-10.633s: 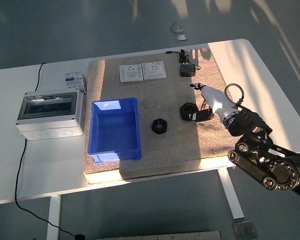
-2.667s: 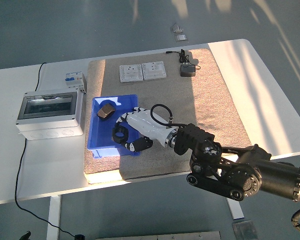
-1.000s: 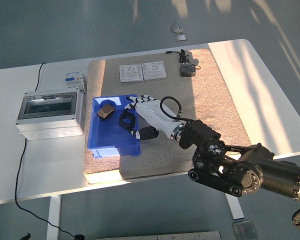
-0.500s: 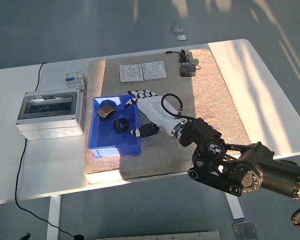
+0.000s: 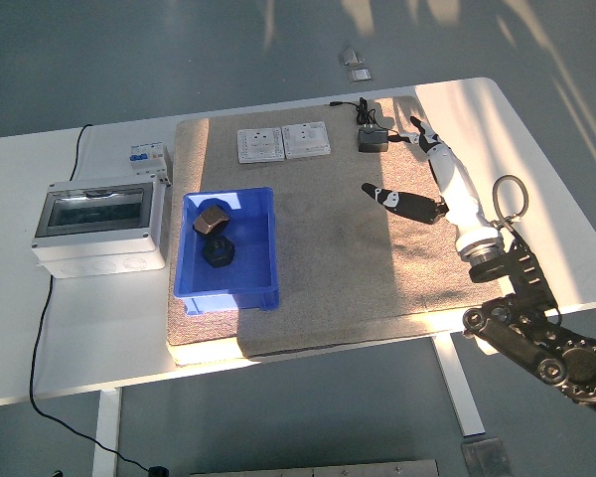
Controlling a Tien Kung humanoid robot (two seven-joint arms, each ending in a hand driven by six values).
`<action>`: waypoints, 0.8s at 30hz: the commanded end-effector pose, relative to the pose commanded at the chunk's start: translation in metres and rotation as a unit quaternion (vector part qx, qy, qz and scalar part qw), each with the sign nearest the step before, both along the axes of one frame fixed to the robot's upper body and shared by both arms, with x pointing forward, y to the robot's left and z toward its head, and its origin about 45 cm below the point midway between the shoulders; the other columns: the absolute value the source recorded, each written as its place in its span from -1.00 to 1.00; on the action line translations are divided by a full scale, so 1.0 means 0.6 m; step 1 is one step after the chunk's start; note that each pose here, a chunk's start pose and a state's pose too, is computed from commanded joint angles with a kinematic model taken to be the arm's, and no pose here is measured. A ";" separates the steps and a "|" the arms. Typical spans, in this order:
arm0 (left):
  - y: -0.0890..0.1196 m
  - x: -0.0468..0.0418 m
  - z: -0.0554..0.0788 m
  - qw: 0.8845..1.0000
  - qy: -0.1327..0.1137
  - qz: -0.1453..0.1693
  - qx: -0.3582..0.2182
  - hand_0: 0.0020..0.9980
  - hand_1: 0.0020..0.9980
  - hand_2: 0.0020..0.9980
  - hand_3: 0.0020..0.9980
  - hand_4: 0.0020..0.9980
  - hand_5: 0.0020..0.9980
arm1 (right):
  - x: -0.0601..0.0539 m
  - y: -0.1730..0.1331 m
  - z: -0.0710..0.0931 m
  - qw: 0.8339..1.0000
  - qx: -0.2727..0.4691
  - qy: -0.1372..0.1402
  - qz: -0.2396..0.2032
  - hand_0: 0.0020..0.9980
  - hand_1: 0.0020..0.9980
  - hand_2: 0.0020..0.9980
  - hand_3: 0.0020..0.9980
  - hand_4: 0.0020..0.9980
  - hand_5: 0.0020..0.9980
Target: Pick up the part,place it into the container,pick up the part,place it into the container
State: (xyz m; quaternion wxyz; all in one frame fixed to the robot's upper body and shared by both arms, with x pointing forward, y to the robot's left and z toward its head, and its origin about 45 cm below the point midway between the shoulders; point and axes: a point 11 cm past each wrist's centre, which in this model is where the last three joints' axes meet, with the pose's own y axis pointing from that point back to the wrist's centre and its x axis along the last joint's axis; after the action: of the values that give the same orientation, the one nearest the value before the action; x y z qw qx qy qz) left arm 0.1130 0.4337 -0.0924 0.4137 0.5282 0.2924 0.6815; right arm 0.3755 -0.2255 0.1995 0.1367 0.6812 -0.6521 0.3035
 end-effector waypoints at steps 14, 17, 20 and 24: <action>-0.011 -0.012 -0.007 1.000 0.000 0.000 -0.006 0.33 0.32 0.40 0.15 0.15 0.25 | -0.037 -0.168 0.073 0.978 0.131 -0.108 -0.122 0.75 0.60 0.53 -0.16 0.36 -0.54; -0.014 -0.018 -0.009 1.000 0.002 0.003 -0.009 0.33 0.32 0.40 0.15 0.15 0.25 | -0.030 -0.170 0.143 0.969 0.150 -0.167 -0.100 0.75 0.60 0.53 -0.16 0.36 -0.54; -0.017 -0.024 -0.012 1.000 0.005 0.004 -0.012 0.33 0.31 0.40 0.14 0.14 0.25 | -0.028 -0.154 0.229 0.956 0.175 -0.231 -0.052 0.70 0.54 0.57 0.82 0.25 -0.51; -0.023 -0.029 -0.015 1.000 0.007 0.004 -0.016 0.33 0.31 0.40 0.14 0.14 0.25 | -0.037 -0.098 0.320 0.932 0.225 -0.279 0.048 0.70 0.54 0.57 0.82 0.25 -0.51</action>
State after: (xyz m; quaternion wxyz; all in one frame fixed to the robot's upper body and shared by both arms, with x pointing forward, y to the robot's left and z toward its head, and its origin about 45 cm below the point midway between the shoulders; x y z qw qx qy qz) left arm 0.0955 0.4198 -0.1014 0.4175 0.5250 0.3078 0.6748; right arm 0.3532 -0.2844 0.3913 -0.2226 0.6126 -0.6814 0.3332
